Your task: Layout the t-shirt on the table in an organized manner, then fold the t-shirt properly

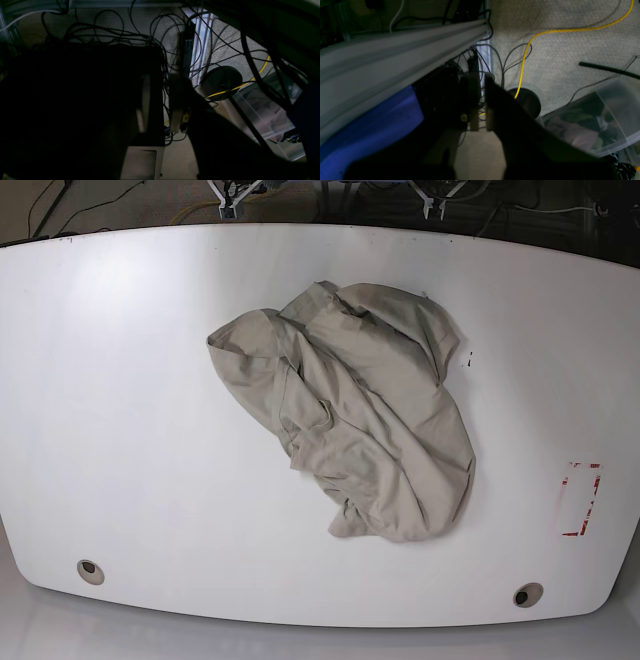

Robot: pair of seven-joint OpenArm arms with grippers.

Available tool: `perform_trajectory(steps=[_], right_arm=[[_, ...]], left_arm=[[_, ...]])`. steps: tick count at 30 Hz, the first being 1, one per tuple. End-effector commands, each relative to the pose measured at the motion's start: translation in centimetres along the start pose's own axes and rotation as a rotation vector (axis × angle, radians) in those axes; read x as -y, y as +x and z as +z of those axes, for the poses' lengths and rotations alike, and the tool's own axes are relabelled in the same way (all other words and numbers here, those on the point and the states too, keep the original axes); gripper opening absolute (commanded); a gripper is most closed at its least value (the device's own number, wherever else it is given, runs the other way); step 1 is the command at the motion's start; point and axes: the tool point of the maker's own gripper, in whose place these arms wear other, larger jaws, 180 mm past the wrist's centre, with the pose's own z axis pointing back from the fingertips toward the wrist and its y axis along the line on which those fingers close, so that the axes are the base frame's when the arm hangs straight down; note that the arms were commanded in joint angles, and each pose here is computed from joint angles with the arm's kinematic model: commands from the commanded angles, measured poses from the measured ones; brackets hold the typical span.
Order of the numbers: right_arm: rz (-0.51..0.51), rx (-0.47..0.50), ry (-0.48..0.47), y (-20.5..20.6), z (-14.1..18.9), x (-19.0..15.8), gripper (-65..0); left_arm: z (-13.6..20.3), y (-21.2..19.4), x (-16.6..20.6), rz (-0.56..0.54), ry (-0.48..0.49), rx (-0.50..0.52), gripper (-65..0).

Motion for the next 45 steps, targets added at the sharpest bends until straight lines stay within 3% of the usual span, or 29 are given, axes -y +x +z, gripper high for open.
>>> perform_trajectory(steps=[1, 45], right_arm=[[0.001, 0.016, 0.001, 0.4, 0.1, 0.2, -61.8], [0.009, 0.038, -0.006, -0.4, 0.9, 0.5, -62.4]], left_arm=[[0.0, -0.1, 0.0, 0.001, 0.0, 0.001, -53.4], [0.4, -1.0, -0.2, 0.013, 0.0, 0.025, -54.6]])
